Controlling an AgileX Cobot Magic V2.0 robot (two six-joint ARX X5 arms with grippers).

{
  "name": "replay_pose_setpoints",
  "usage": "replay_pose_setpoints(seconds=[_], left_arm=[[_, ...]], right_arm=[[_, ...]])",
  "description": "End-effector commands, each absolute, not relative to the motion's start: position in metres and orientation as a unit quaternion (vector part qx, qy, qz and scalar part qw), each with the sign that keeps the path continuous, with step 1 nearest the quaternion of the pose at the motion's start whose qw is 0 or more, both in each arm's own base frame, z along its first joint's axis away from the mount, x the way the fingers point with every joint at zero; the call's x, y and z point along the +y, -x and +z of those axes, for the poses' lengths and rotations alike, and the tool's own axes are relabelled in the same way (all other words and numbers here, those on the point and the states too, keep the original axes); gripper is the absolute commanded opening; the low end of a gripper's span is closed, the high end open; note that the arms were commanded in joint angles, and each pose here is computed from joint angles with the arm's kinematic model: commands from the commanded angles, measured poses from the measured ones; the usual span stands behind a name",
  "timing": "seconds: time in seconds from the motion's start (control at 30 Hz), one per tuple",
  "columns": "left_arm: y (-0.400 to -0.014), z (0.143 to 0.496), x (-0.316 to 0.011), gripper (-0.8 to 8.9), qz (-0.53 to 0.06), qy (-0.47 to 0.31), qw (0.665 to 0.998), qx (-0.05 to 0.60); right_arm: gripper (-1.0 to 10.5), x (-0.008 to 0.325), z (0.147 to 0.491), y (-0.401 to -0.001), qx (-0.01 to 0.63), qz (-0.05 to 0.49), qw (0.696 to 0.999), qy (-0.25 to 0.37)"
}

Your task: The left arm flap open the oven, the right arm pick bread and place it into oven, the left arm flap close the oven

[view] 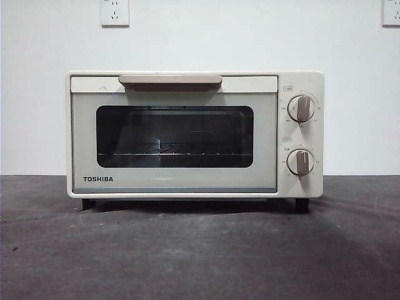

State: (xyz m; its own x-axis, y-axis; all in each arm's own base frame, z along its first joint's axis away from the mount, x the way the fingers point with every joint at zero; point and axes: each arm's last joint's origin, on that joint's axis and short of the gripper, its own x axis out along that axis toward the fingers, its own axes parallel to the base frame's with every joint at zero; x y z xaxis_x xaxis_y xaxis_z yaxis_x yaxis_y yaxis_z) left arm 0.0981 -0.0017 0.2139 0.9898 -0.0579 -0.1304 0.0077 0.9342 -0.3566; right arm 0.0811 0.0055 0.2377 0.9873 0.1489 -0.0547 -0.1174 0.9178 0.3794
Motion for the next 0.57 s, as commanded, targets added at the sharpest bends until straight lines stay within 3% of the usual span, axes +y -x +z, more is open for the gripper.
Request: replay_pose_setpoints(seconds=[0.03, 0.33, 0.57], left_arm=[[-0.101, 0.241, -0.003, 0.19, -0.034, 0.190, 0.980, 0.056], [-0.120, 0.305, -0.012, 0.18, -0.124, 0.155, 0.977, 0.080], [-0.136, 0.334, -0.036, 0.18, -0.270, 0.127, 0.946, 0.130]], right_arm=[[0.1, 0.007, 0.261, -0.082, 0.040, 0.089, 0.977, -0.192], [0.1, 0.013, 0.316, -0.098, 0.115, 0.184, 0.966, -0.139], [0.1, 0.018, 0.345, -0.107, 0.174, 0.270, 0.943, -0.084]])
